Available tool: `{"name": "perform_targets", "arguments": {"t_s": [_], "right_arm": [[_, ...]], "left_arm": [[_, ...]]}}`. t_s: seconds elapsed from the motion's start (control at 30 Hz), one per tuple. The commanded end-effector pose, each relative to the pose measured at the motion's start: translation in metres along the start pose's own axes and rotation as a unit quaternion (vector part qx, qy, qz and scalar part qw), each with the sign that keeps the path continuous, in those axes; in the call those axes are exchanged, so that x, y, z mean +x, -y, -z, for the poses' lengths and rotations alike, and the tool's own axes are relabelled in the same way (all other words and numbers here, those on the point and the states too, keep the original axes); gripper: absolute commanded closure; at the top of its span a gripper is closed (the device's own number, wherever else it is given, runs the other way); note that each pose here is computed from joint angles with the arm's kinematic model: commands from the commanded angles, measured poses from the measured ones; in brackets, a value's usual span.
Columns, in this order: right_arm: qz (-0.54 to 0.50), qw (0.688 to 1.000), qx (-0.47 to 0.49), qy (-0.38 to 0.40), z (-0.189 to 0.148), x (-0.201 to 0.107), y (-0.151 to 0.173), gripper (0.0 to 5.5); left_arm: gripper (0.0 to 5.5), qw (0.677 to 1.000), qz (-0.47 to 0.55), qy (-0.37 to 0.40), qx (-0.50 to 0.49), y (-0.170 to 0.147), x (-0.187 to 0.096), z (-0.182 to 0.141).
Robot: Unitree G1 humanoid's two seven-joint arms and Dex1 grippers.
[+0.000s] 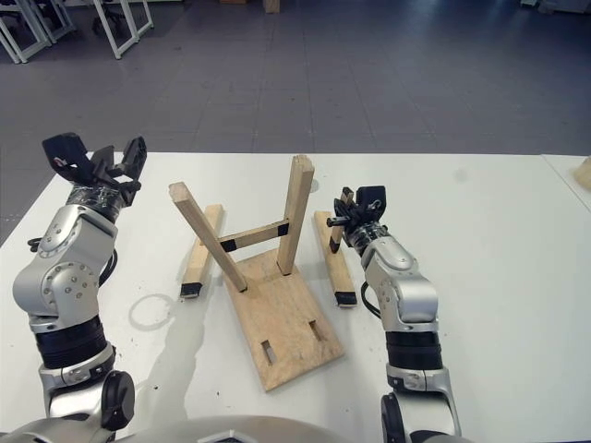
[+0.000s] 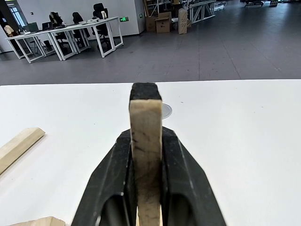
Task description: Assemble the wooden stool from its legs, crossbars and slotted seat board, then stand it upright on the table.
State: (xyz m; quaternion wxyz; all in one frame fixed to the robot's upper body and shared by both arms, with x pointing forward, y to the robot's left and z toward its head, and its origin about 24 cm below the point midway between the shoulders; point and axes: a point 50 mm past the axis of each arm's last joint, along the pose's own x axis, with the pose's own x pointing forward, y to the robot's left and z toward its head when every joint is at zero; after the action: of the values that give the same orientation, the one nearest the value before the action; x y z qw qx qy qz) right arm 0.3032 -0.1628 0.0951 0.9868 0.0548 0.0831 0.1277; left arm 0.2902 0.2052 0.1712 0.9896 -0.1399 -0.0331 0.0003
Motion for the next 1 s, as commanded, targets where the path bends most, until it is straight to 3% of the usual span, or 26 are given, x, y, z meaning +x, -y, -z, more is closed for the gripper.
{"name": "perform_targets", "arguments": {"t_s": [0.03,0.23,0.4,0.53,0.7,0.87,1.0], "right_arm": [[0.009,1.0,-0.004,-0.011,0.008,0.002,0.003,5.1],[0.025,0.999,-0.026,-0.02,0.022,0.003,0.007,5.1],[0.072,0.995,-0.032,-0.054,0.06,-0.005,0.007,5.1],[0.115,0.993,-0.028,-0.028,0.101,-0.034,0.022,5.1],[0.134,0.988,-0.004,-0.081,0.146,-0.064,0.029,5.1],[0.123,0.992,-0.023,-0.01,0.105,-0.055,0.032,5.1],[0.136,0.989,-0.045,0.045,0.063,-0.077,0.039,5.1]], "left_arm": [[2.3,1.0,0.005,-0.003,0.004,0.0,0.001,0.003],[2.3,1.0,0.005,-0.004,0.005,0.001,0.001,0.004],[2.3,1.0,0.002,-0.011,-0.001,0.005,0.0,0.009],[2.3,1.0,0.004,-0.023,-0.012,0.008,-0.004,0.019],[2.3,0.999,-0.001,-0.042,-0.012,0.005,-0.01,0.03],[2.3,0.999,-0.003,-0.046,-0.01,0.004,-0.01,0.033],[2.3,0.999,-0.006,-0.046,-0.009,0.003,-0.012,0.034]]}}
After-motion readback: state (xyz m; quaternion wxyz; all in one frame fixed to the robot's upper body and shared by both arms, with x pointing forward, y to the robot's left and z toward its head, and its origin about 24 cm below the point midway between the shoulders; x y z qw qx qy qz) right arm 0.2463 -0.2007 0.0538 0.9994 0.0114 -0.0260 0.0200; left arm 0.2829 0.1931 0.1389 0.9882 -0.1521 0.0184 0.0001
